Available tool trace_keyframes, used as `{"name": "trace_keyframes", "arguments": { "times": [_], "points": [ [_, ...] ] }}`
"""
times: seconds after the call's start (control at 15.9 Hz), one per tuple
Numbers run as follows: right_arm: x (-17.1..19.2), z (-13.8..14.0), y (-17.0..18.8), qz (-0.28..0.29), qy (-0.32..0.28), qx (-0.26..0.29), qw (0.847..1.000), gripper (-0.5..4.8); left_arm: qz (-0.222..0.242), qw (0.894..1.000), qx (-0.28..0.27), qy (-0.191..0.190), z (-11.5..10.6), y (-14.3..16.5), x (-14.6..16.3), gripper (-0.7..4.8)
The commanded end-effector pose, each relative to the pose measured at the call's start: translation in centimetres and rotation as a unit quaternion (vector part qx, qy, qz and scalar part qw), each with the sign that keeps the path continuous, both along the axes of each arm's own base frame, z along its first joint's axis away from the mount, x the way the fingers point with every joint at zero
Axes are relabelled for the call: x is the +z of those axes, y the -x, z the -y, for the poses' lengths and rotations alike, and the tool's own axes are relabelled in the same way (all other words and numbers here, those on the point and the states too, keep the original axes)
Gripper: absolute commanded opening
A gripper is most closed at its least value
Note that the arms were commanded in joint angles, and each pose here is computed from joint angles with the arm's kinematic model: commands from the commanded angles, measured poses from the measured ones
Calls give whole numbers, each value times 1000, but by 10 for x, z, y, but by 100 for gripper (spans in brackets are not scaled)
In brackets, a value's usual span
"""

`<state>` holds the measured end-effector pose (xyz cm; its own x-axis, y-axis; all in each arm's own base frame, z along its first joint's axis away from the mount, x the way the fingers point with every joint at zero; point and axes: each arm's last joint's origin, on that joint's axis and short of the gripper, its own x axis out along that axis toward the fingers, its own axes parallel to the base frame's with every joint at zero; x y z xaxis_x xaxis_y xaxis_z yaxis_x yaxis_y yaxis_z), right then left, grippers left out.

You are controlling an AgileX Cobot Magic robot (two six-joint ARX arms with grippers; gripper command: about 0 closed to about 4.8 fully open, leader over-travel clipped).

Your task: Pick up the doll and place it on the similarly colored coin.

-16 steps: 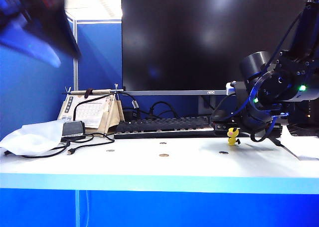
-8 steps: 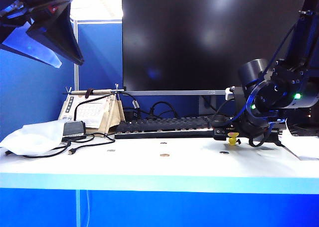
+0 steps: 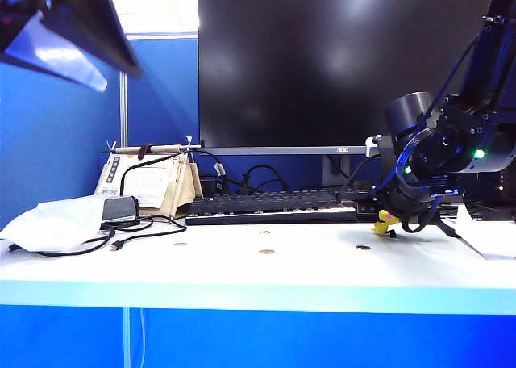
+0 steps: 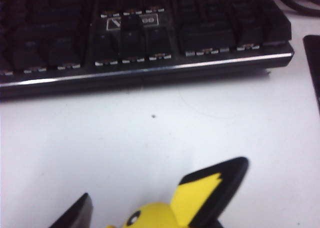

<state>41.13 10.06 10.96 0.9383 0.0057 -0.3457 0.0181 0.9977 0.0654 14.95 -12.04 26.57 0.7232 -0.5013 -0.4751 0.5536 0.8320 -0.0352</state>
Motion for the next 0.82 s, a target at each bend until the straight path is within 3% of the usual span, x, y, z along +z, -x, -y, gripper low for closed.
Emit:
{"name": "trace_keyframes", "arguments": {
  "times": [0.06,0.13,0.19,0.31,0.44,0.82],
  "points": [
    [2,1,-1,5,-1,-1,1000,259,10,1000,-2,13,-1,1,5,256],
    [0,2,-1,-3,1,-1,1000,244,9,1000,-1,13,-1,1,5,256],
    [-2,2,0,-12,3,-1,1000,194,9,1000,-1,13,-1,1,5,256],
    [-3,2,0,-17,4,1,1000,184,9,1000,-1,13,-1,1,5,256],
    [-3,1,0,-17,-1,11,1000,135,10,1000,-1,13,-1,1,5,256],
    [8,0,0,-3,-13,34,999,134,15,1000,-5,7,-1,1,6,256]
  ]
}}
